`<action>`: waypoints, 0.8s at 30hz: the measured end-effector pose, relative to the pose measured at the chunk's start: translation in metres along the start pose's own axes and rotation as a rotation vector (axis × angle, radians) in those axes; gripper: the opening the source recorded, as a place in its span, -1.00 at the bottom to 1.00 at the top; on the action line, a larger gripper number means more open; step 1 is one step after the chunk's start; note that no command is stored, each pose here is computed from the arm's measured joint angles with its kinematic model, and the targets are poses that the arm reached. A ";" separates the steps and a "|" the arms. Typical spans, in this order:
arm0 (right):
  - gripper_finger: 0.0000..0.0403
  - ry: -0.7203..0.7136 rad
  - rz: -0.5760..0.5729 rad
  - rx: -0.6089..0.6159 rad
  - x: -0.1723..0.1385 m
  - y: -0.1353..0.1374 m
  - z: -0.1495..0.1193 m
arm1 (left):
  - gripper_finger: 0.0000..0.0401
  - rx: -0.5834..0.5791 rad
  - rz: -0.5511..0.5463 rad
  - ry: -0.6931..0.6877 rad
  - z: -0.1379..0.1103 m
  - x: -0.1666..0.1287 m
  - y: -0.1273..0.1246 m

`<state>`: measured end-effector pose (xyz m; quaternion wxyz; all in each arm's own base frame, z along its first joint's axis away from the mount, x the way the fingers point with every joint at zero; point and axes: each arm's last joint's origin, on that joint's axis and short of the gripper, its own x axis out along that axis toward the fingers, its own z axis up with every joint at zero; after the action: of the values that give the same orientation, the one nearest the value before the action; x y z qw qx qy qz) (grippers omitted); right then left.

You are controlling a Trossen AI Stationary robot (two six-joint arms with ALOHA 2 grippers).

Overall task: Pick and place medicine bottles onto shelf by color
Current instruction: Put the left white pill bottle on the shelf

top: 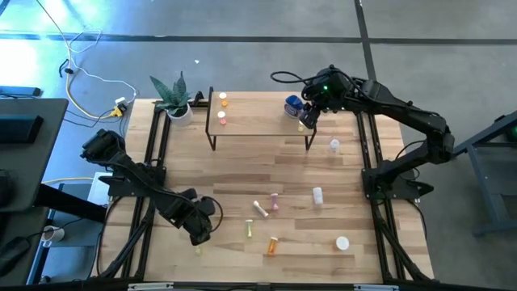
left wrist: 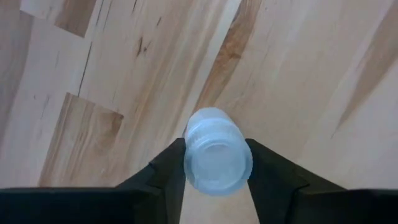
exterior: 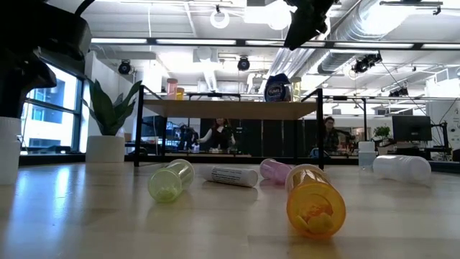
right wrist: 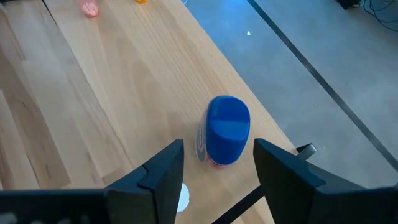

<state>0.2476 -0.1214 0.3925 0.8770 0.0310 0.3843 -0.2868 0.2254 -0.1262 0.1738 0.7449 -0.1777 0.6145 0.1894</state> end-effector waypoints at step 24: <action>-0.08 -0.001 -0.001 -0.026 0.000 0.000 0.000 | -0.30 -0.087 -0.205 -0.198 0.102 -0.089 0.076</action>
<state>0.2477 -0.1214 0.3926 0.8773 0.0193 0.3875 -0.2824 0.2590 -0.0153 0.2778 0.8090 -0.2521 0.5078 0.1552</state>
